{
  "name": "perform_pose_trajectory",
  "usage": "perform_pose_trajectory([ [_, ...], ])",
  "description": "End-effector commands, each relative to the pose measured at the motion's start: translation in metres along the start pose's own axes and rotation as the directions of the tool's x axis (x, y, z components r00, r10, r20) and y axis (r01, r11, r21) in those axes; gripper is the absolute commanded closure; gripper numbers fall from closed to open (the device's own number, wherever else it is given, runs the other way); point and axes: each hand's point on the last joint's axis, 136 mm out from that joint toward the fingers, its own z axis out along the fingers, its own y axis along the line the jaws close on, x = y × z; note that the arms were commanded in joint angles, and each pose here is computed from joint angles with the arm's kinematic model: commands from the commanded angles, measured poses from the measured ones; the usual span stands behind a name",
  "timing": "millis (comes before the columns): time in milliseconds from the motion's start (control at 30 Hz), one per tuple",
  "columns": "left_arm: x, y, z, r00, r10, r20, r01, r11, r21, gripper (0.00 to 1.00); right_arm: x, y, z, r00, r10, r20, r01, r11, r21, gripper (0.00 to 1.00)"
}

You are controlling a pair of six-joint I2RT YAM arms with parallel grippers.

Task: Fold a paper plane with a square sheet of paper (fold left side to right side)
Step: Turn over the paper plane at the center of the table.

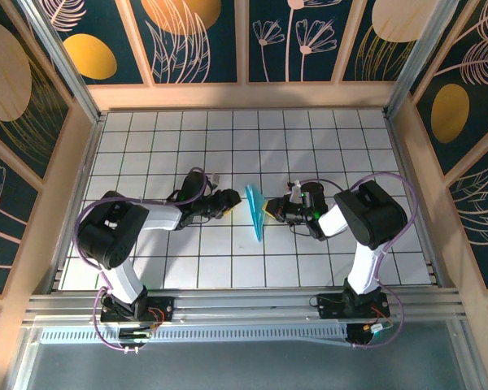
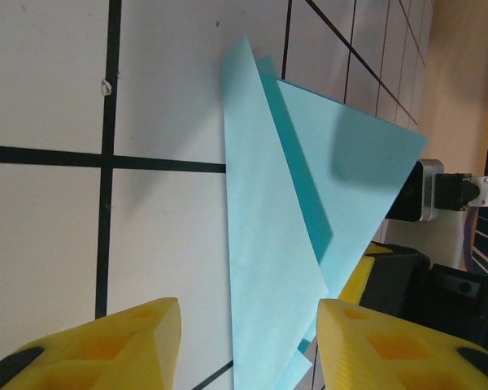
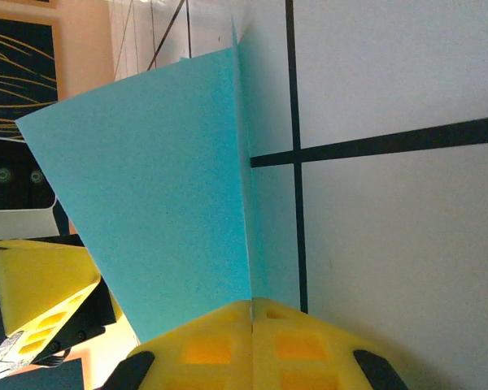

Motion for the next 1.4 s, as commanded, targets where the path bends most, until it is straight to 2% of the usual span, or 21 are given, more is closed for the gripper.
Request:
perform_pose_trajectory([
  [0,-0.001,-0.011,0.009,1.000,0.011,-0.019,-0.011,0.999,0.035,0.52,-0.003,0.002,0.002,0.999,-0.031,0.010,0.031,1.000,0.003,1.00],
  [633,-0.002,-0.017,0.032,0.998,0.027,-0.048,-0.025,0.999,0.030,0.45,-0.004,0.001,0.003,0.999,-0.045,0.000,0.045,0.999,0.030,1.00],
  [1267,-0.004,-0.014,0.033,0.997,0.051,-0.051,-0.052,0.999,-0.010,0.68,-0.008,0.004,0.002,0.997,-0.079,-0.004,0.079,0.995,0.060,1.00],
  [1367,-0.003,-0.013,0.033,0.997,0.053,-0.052,-0.054,0.999,-0.011,0.69,-0.009,0.005,0.001,0.996,-0.085,-0.003,0.085,0.994,0.066,1.00],
])
